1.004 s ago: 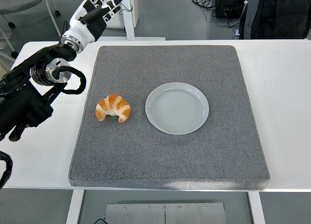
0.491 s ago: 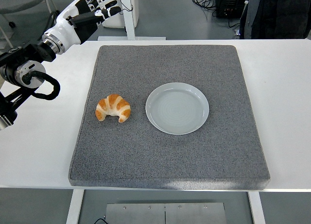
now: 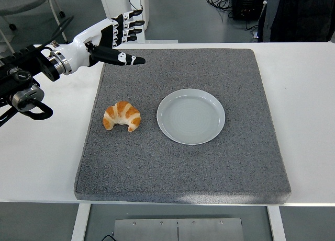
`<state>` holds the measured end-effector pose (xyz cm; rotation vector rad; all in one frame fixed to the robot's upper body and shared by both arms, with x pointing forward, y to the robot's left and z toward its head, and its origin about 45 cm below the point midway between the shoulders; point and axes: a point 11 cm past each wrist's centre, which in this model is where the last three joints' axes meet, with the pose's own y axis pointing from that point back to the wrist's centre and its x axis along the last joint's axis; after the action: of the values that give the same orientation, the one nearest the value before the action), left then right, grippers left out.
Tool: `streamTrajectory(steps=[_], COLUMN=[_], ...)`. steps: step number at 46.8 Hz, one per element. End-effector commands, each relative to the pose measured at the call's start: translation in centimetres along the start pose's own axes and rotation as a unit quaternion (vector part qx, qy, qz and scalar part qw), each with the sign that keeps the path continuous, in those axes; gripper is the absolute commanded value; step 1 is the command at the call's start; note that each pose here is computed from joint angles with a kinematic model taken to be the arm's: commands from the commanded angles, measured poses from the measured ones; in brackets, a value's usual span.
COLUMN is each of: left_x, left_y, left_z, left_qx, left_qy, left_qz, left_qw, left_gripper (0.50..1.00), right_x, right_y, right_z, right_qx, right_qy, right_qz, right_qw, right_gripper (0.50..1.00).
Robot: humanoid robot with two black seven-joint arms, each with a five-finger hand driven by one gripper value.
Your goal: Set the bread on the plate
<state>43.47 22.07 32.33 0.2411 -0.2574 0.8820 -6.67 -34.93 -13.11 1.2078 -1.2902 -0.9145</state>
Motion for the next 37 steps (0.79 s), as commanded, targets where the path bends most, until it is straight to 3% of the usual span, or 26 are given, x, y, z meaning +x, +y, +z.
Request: streamTrajectory(steps=[1,23,37], left_x=[0.1,-2.3,-3.3], left_y=[0.4,2.2,3.3], left_z=[-0.7,-1.4,-4.4], left_qx=[0.014,0.031,0.063], left_qy=[-0.023,-0.267,-0.363], left_qz=[-0.005,-0.079,-0.117], left_qw=[1.000,0.960,0.922], left_gripper=[0.984,0.984,0.984], right_x=[0.0,0.0,0.0], right_y=[0.0,0.0,0.0], right_z=[0.0,0.0,0.0], right_qx=[0.000,0.000,0.000], right_qy=[0.000,0.000,0.000], right_qz=[0.000,0.000,0.000], right_qw=[1.000,1.000,1.000], right_gripper=[1.000,1.000,1.000])
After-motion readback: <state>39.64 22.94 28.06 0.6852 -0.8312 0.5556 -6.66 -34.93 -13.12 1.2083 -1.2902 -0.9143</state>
